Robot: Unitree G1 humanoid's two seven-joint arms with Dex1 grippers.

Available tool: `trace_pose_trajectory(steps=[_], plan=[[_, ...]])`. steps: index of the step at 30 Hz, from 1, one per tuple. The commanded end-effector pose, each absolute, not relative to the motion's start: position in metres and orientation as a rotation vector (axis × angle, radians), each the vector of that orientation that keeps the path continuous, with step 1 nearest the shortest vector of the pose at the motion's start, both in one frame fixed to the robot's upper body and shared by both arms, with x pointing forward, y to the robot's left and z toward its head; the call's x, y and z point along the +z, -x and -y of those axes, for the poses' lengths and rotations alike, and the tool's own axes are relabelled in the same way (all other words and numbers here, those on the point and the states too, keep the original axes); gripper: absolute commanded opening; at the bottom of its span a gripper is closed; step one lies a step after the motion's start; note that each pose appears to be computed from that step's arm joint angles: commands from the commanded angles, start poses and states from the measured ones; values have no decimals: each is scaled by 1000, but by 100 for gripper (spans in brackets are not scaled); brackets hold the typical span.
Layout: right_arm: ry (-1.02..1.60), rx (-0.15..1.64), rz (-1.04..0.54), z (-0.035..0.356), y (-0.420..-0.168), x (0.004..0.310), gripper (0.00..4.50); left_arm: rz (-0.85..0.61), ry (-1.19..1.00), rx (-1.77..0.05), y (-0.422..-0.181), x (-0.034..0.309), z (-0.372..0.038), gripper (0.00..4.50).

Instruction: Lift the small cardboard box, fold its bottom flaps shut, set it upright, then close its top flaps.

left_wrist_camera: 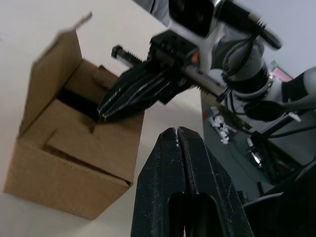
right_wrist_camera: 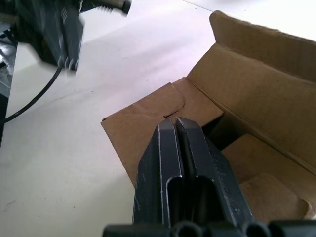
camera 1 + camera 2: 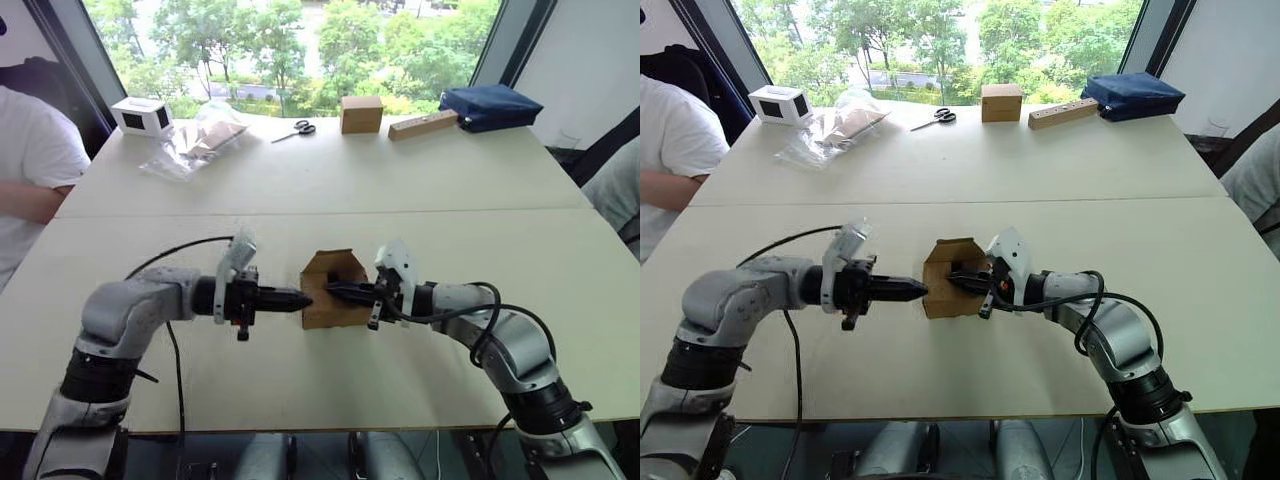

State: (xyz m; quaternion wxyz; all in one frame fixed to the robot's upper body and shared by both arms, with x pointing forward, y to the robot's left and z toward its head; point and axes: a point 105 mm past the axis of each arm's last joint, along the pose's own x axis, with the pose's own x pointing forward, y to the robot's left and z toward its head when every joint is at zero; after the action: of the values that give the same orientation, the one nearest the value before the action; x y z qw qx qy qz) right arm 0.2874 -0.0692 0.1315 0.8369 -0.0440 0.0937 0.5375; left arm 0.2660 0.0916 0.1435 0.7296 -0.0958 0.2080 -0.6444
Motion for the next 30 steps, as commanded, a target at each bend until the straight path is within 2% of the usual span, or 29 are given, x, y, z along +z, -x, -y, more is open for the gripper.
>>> trace_pose_trajectory(steps=[1,6,12,16,19,24,30], plan=[[113,1141,-129,71,-284,151,6,-416,192,-1401,-273,147,-87,0],[124,1147,-106,72,-281,163,6,-418,198,-1362,-282,140,-89,0],[141,1171,-66,71,-281,177,6,-438,182,-1356,-279,131,-91,0],[76,1163,39,68,-293,210,6,-433,177,-1354,-279,131,-89,0],[42,1125,66,70,-314,223,6,-419,177,-1358,-278,134,-89,0],[134,1098,-30,52,-346,197,6,-406,177,-1358,-278,137,-87,0],[172,1182,-99,46,-334,175,6,-395,178,-1348,-278,139,-86,0]])
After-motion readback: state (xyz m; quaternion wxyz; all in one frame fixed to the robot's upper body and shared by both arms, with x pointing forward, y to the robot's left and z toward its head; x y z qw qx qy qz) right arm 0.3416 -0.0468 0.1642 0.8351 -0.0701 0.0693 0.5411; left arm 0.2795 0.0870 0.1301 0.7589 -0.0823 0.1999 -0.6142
